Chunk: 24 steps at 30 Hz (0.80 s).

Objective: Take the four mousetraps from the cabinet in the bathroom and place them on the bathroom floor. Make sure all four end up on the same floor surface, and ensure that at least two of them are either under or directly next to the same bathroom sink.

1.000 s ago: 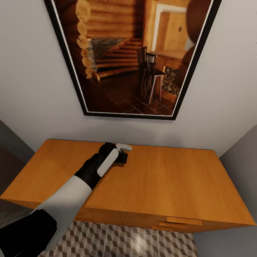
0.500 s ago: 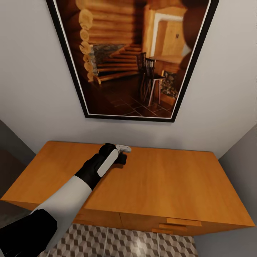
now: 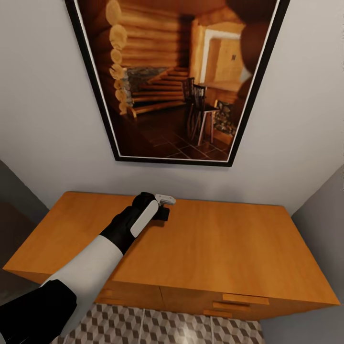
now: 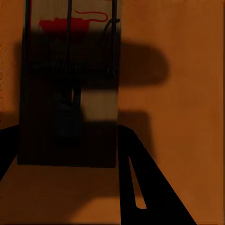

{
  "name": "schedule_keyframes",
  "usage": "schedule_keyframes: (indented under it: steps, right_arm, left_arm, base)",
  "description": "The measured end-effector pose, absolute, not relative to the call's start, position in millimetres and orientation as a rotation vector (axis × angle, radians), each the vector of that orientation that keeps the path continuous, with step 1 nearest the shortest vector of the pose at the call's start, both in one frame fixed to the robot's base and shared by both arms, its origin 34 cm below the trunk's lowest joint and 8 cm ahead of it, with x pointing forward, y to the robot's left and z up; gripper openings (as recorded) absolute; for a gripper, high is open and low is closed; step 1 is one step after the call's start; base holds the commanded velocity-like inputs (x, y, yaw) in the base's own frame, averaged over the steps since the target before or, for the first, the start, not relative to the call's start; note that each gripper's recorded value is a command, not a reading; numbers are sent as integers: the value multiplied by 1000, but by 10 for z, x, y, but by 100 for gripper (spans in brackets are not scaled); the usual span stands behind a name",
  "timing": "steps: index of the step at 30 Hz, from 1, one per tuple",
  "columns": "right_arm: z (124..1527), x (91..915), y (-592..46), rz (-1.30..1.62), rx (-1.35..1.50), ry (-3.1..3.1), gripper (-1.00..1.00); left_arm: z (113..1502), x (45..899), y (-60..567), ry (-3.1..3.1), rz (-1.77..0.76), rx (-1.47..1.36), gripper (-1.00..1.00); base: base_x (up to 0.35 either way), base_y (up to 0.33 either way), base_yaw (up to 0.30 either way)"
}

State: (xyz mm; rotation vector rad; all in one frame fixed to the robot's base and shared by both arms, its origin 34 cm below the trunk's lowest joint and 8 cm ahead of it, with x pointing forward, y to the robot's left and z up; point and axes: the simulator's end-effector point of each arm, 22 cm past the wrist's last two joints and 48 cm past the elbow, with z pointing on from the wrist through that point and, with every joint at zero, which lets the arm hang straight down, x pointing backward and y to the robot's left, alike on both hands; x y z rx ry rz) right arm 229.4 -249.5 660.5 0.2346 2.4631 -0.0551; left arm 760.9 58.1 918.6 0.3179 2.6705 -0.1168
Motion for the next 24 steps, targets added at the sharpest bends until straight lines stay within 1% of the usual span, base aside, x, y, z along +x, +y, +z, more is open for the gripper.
schedule_keyframes:
  steps: [4,7,24]
  right_arm:
    - [6612,2316,-2497,-54,234,2457,-100]
    - [6616,2331,-2498,-54,233,2453,-100]
    - [6650,2423,-2498,-51,233,2426,-100]
  left_arm:
    - [9225,7614,579,2665,-116,318,-100]
    - [9252,7619,582,2661,-115,318,-100]
    - [9376,7620,603,2647,-103,315,-100]
  base:
    - [-51,0,0]
    - [-192,0,0]
    - [-318,0,0]
